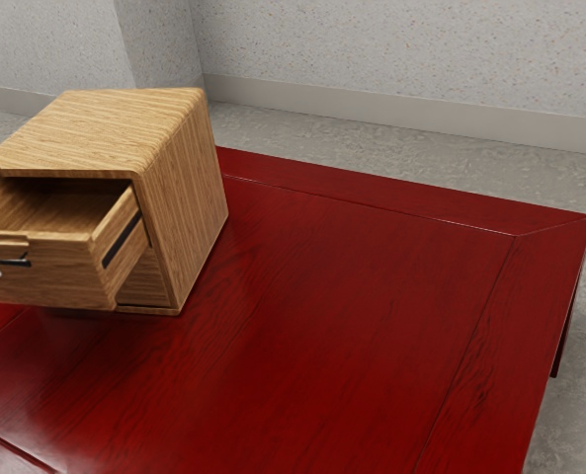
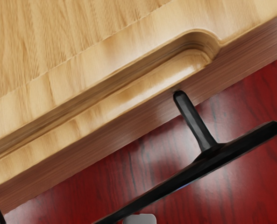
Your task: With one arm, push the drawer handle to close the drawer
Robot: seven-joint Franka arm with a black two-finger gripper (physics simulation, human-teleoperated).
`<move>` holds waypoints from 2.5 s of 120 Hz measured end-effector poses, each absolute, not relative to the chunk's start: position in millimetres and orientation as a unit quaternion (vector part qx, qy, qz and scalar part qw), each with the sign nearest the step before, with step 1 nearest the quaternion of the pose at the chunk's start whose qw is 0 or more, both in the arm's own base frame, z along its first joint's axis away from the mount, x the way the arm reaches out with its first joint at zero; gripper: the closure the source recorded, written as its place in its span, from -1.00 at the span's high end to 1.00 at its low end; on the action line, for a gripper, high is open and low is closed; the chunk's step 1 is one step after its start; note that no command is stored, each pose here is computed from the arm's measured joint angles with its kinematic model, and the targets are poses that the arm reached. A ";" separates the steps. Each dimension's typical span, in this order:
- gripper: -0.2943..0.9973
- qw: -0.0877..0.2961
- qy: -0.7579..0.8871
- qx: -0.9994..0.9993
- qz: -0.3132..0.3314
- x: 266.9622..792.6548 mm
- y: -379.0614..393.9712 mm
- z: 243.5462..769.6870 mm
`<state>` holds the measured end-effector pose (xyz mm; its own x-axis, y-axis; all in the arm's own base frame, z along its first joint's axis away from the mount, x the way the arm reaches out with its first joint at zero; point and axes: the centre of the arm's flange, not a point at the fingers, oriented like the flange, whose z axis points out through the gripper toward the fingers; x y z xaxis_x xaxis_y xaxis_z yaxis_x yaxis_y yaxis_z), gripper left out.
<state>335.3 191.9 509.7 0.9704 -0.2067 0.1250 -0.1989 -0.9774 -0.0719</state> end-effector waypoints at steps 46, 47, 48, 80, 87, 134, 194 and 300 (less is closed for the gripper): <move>-0.67 0.030 0.118 -0.991 -0.062 362.9 196.0 513.4; -0.67 0.030 0.119 -0.990 -0.062 363.6 195.9 513.4; -0.67 0.030 0.119 -0.990 -0.062 364.2 195.8 513.6; -0.64 0.030 0.123 -0.990 -0.064 376.3 202.7 516.3; -0.66 0.029 0.124 -0.990 -0.063 379.5 204.3 515.6; -0.67 0.035 0.132 -0.988 -0.066 396.8 215.4 512.4; -0.66 0.041 0.140 -0.986 -0.081 419.8 226.1 516.2; -0.67 0.032 0.165 -0.982 -0.087 472.7 236.7 511.8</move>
